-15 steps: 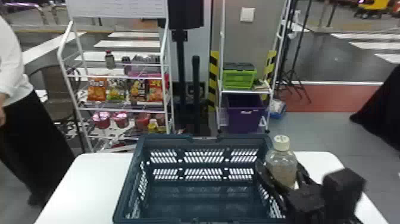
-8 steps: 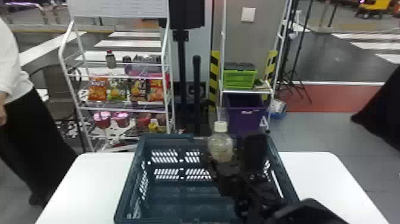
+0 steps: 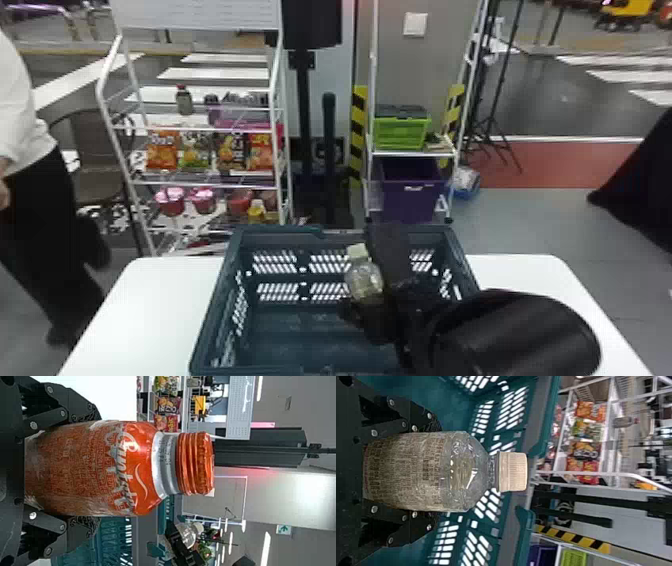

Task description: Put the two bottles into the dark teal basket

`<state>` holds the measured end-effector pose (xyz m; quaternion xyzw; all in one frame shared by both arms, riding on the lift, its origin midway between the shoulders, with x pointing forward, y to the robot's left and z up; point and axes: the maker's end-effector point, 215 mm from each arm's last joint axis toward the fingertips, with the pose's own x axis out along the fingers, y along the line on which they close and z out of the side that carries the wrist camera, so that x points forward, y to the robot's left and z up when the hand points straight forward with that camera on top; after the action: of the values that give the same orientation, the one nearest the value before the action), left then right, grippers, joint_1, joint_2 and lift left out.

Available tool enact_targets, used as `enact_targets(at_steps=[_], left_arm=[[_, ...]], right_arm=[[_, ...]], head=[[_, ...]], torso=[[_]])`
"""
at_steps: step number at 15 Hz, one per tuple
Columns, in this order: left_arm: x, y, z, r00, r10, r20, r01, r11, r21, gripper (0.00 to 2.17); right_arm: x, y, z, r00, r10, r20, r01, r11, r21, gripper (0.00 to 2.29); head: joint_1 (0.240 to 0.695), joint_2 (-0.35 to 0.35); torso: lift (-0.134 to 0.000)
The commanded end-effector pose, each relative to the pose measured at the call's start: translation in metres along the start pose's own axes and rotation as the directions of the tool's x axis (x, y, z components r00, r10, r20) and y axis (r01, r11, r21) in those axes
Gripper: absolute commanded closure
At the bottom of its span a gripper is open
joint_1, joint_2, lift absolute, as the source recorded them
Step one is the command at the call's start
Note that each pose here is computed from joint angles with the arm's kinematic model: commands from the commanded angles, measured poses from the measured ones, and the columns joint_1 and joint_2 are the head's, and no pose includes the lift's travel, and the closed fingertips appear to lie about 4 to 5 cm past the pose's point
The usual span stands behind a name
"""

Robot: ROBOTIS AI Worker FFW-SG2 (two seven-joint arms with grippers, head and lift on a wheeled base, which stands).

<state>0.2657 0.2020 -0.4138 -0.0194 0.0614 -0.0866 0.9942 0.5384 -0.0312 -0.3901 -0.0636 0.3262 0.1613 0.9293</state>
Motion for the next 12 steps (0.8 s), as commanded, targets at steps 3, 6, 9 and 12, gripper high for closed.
enact_targets(at_steps=[3,6,9,12], left_arm=[[0.002,0.003,-0.001,1.0,-0.002,-0.005,0.002,1.0,-0.002,2.12],[0.003,0.004,-0.001,1.0,-0.003,-0.003,0.003,1.0,-0.005,2.12],[0.005,0.006,0.0,1.0,-0.005,-0.002,0.005,1.0,-0.005,2.12],[0.007,0.007,0.002,1.0,-0.005,0.004,0.005,1.0,-0.006,2.12]], right_arm=[[0.009,-0.006,-0.037,0.985,-0.013,-0.173,0.007,0.999,-0.04,1.77],[0.016,-0.004,-0.048,0.977,0.0,-0.214,-0.008,0.999,-0.036,1.29],[0.013,-0.003,-0.048,0.976,0.002,-0.216,-0.01,0.999,-0.036,0.0],[0.008,0.002,-0.026,0.99,0.009,-0.138,-0.013,1.0,-0.028,0.0]], head=[[0.499,0.0],[0.499,0.0],[0.499,0.0],[0.499,0.0]], torso=[[0.0],[0.0],[0.0],[0.0]])
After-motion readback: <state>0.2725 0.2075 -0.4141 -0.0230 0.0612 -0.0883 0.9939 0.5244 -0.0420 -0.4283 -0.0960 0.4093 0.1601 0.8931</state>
